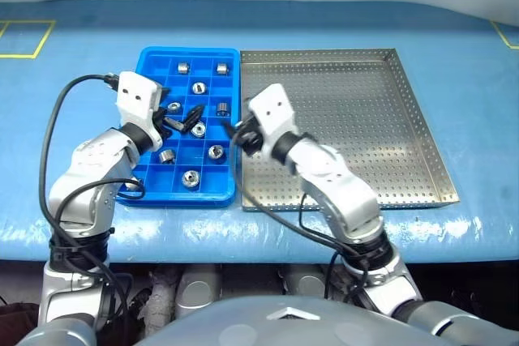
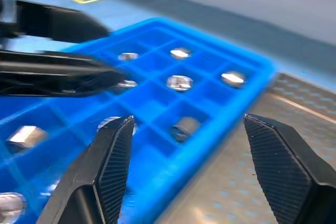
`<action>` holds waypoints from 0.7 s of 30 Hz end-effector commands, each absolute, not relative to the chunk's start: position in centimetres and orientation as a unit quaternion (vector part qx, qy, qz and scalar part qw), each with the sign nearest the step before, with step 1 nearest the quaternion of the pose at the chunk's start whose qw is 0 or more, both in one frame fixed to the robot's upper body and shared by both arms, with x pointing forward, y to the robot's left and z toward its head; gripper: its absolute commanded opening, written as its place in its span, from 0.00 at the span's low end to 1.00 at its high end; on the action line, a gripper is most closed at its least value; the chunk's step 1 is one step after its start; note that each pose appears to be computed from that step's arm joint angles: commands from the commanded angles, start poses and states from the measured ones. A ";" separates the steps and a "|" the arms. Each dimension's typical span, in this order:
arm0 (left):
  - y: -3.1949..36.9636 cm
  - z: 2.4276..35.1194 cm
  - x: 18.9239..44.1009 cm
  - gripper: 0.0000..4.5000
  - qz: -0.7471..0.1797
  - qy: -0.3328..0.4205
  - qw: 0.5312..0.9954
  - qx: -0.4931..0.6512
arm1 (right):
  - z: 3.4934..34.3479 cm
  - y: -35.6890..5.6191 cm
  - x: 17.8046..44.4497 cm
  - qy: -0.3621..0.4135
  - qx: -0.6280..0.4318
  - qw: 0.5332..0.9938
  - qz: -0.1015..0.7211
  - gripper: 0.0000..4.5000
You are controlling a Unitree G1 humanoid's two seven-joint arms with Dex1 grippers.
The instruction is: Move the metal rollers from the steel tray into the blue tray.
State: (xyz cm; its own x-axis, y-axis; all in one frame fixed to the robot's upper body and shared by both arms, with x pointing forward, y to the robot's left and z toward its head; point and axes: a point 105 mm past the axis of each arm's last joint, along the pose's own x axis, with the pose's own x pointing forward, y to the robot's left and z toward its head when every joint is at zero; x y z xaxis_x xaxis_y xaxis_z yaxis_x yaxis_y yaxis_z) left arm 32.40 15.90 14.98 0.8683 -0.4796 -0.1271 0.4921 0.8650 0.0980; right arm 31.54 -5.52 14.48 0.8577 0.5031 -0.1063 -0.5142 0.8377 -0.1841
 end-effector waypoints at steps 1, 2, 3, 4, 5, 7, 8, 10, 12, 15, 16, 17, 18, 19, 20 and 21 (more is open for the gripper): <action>14.8 15.6 32.3 1.00 -0.284 0.021 0.956 0.074 | 14.4 -12.0 31.7 0.039 -0.132 0.973 0.184 0.78; 14.4 15.4 32.3 1.00 -0.294 0.021 0.952 0.083 | 13.8 -13.3 31.5 0.049 -0.122 0.974 0.184 0.78; 14.1 15.2 32.4 1.00 -0.301 0.019 0.949 0.086 | 13.2 -14.6 31.3 0.059 -0.118 0.976 0.174 0.78; 13.9 15.1 32.4 1.00 -0.306 0.017 0.949 0.081 | 12.7 -15.5 31.2 0.069 -0.103 0.977 0.171 0.78; 13.9 15.0 32.5 1.00 -0.306 0.014 0.948 0.088 | 12.2 -16.3 30.9 0.078 -0.101 0.977 0.173 0.78; 13.7 14.9 32.6 1.00 -0.312 0.011 0.946 0.087 | 12.1 -16.6 30.5 0.080 -0.094 0.976 0.181 0.78; 13.5 14.9 32.4 1.00 -0.322 0.011 0.943 0.080 | 12.3 -16.5 30.3 0.076 -0.082 0.976 0.189 0.78; 12.7 14.4 31.9 1.00 -0.352 0.022 0.933 0.079 | 12.6 -15.9 29.8 0.070 -0.064 0.972 0.216 0.78; 12.2 13.4 31.3 1.00 -0.374 0.045 0.920 0.112 | 12.8 -15.2 29.3 0.066 -0.051 0.966 0.245 0.78; 12.4 13.0 31.2 1.00 -0.375 0.056 0.916 0.128 | 12.8 -15.1 29.2 0.070 -0.052 0.964 0.250 0.78; 12.8 13.1 31.4 1.00 -0.367 0.054 0.920 0.124 | 12.6 -15.2 29.2 0.072 -0.058 0.964 0.249 0.78; 13.0 13.2 31.5 1.00 -0.362 0.054 0.923 0.122 | 12.6 -15.2 29.2 0.073 -0.058 0.964 0.248 0.78; 13.1 13.1 31.5 1.00 -0.360 0.054 0.923 0.122 | 12.6 -15.2 29.2 0.073 -0.058 0.964 0.248 0.78; 13.1 13.1 31.5 1.00 -0.361 0.055 0.923 0.122 | 12.6 -15.1 29.2 0.072 -0.058 0.964 0.248 0.78; 12.9 13.1 31.4 1.00 -0.366 0.056 0.921 0.123 | 12.7 -15.1 29.2 0.071 -0.055 0.964 0.249 0.78; 12.8 13.1 31.3 1.00 -0.371 0.055 0.918 0.124 | 12.7 -15.0 29.2 0.070 -0.055 0.964 0.251 0.78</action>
